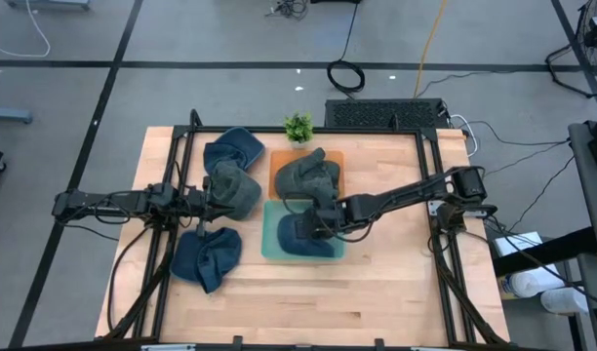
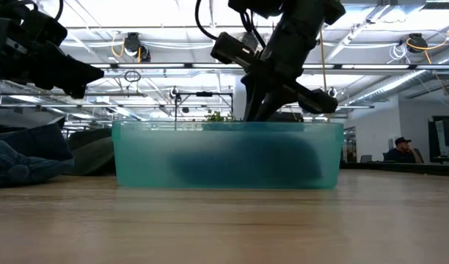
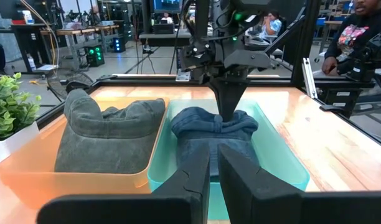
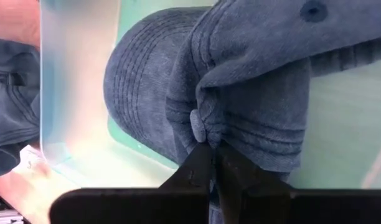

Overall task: Pick & Place hat
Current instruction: Put the top right blue cap into the light blue bin

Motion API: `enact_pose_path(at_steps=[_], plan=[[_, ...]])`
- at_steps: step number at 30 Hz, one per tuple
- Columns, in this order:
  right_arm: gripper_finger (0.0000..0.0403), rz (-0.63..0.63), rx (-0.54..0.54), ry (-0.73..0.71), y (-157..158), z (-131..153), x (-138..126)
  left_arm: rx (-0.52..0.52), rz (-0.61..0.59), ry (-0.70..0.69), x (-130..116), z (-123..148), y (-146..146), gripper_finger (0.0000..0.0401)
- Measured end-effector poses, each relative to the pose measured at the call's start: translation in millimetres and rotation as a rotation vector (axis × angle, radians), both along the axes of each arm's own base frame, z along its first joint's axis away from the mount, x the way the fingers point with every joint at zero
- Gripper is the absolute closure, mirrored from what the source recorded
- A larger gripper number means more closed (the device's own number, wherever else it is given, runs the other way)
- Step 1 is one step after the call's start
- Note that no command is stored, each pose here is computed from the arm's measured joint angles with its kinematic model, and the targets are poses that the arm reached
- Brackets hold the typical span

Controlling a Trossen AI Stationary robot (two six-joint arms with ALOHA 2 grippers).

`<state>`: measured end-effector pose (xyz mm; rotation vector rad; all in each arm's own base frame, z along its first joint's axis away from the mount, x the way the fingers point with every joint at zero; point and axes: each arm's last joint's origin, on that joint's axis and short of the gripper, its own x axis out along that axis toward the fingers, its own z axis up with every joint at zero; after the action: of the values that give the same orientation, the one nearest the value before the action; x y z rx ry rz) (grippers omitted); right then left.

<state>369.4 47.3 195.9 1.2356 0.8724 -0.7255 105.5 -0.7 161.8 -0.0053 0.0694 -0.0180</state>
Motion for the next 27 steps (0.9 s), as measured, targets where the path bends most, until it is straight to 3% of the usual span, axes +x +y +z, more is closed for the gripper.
enact_pose_path(at_steps=[8, 20, 27], plan=[[0.0353, 0.032, 0.035, 0.005, -4.4, -0.1, 0.6, 0.000, 0.000, -0.001, 0.0, 0.1, 0.0, 0.0364], [0.0163, 0.090, 0.050, 0.030, -5.2, -1.2, -1.1, 0.000, 0.000, 0.000, 0.0, 0.0, 0.0, 0.0364], [0.0092, 0.110, 0.040, 0.025, -5.2, -1.1, -0.8, 0.000, 0.000, 0.000, 0.0, 0.0, 0.0, 0.0364]])
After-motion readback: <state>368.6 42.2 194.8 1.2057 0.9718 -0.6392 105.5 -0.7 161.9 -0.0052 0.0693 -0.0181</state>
